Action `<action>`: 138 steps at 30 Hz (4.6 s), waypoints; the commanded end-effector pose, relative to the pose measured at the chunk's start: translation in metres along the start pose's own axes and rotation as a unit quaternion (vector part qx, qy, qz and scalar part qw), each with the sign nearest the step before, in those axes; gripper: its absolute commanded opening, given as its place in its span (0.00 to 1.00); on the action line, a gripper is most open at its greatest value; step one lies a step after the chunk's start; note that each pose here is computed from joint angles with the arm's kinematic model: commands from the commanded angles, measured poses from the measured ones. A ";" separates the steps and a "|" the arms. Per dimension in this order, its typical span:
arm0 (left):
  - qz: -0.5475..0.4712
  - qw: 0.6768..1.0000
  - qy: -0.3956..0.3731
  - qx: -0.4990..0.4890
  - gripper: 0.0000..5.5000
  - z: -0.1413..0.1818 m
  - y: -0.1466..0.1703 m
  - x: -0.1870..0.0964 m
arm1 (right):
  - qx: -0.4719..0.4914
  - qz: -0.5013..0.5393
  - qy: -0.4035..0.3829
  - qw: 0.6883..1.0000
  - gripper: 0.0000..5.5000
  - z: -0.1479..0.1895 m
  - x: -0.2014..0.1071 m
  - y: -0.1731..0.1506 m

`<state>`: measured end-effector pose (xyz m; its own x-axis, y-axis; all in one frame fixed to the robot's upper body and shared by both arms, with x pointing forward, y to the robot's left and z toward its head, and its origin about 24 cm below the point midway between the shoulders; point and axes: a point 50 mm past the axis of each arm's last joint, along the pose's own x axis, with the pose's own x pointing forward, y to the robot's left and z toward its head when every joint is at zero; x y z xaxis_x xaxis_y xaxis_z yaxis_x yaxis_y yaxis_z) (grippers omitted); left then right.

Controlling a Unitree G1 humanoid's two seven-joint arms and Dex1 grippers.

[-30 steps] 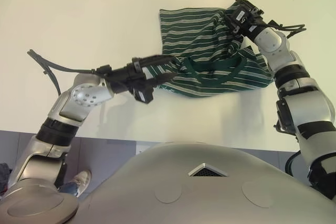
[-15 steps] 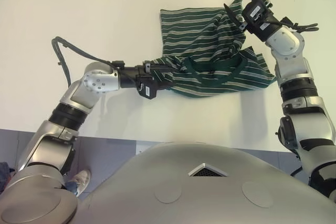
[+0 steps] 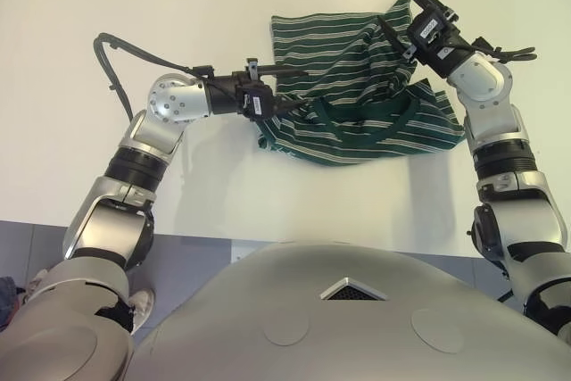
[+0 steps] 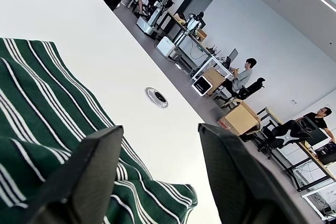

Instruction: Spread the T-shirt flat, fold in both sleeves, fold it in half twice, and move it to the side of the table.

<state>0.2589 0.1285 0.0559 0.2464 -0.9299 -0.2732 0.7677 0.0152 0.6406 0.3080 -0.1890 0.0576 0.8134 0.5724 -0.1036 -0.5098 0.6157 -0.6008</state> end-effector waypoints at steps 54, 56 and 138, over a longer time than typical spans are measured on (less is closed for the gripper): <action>-0.022 0.999 0.027 -0.011 0.00 -0.023 -0.009 0.012 | 0.004 0.022 0.017 1.000 0.49 -0.006 -0.003 0.016; -0.024 0.999 0.024 -0.011 0.00 -0.023 -0.009 0.011 | 0.003 0.022 0.017 1.000 0.49 -0.006 -0.003 0.016; 0.102 0.987 0.103 0.064 0.44 -0.022 0.018 0.038 | 0.037 0.243 -0.105 0.964 0.98 0.023 -0.089 0.045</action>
<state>0.2954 0.1050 0.0533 0.5389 -0.8178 -0.2017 0.6101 0.2139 0.7629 0.2084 -0.1978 0.0504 0.4134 0.8852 -0.2132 -0.8412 0.2817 -0.4616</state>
